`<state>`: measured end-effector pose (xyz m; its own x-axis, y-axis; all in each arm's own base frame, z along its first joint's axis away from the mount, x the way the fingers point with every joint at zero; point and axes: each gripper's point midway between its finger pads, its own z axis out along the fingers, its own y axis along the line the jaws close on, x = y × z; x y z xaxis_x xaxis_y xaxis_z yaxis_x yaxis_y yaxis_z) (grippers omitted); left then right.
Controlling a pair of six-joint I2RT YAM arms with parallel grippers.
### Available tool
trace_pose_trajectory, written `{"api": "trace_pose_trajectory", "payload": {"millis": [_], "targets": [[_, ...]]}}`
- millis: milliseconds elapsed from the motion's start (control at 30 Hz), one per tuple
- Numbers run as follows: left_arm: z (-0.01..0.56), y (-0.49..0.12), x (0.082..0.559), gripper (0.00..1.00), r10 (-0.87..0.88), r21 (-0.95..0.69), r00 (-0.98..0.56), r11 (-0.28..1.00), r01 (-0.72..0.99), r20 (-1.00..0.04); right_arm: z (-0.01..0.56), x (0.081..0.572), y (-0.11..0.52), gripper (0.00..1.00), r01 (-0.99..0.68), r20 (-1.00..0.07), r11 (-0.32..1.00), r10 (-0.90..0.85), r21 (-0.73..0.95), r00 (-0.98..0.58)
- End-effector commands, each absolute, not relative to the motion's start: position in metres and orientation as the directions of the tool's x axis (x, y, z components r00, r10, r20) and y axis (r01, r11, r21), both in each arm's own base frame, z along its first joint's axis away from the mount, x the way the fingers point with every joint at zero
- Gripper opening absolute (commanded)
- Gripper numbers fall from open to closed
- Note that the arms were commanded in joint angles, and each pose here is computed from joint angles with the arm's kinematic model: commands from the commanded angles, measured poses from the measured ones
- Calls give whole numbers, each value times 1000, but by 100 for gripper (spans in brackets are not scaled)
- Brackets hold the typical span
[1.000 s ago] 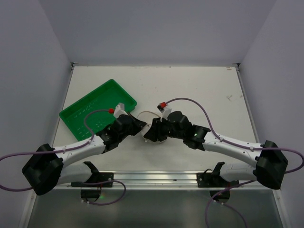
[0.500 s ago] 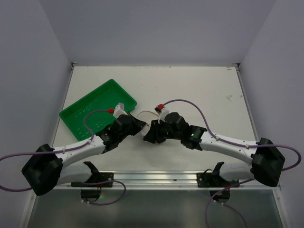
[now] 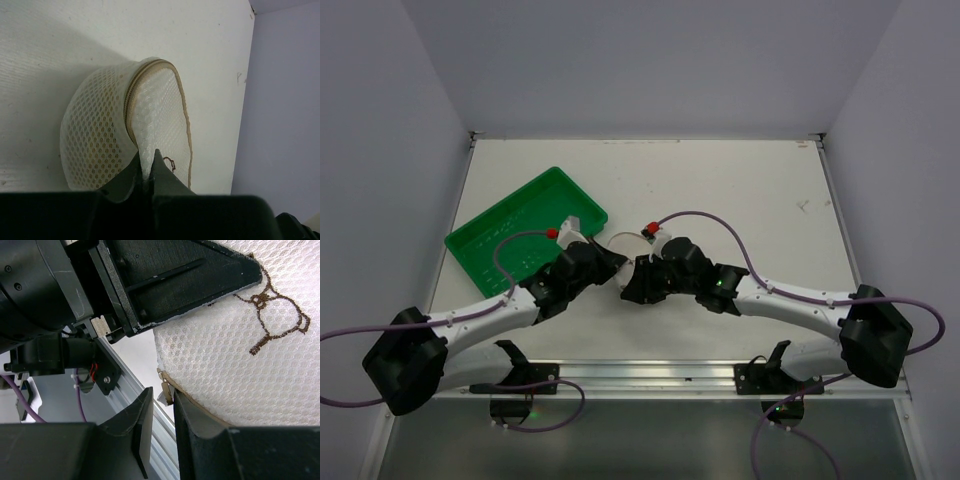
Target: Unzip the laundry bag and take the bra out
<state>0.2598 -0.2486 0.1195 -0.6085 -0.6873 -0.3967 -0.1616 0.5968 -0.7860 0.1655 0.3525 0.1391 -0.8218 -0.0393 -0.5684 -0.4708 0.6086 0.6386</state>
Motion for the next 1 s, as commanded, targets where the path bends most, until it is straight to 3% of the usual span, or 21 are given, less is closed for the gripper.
{"api": "trace_pose_trajectory", "payload": {"millis": [0,100,233,267,500,733,900,967], "targets": [[128,-247,259,0,-693,-795,-589,591,-135,-415,164,180,363,25,-504,-630,590,10,631,-776],[128,-247,258,0,-692,-795,-590,592,-135,-415,165,182,361,22,-504,-638,598,17,623,-770],[127,-244,257,0,-687,-789,-590,600,-130,-425,165,185,354,1,-507,-655,626,8,593,-755],[126,-243,256,0,-678,-780,-591,613,-126,-438,167,185,351,0,-515,-665,626,8,585,-746],[120,-224,253,0,-603,-703,-606,704,-98,-519,144,177,284,0,-533,-735,731,-63,427,-675],[110,-211,247,0,-488,-684,-691,729,12,-533,123,188,208,0,-375,-703,848,-4,374,-711],[119,-233,251,1,-259,-607,-741,757,243,-619,132,187,217,0,-437,-708,807,-34,397,-706],[119,-238,258,7,-175,-556,-745,775,299,-643,145,183,235,0,-497,-715,746,-40,443,-698]]}}
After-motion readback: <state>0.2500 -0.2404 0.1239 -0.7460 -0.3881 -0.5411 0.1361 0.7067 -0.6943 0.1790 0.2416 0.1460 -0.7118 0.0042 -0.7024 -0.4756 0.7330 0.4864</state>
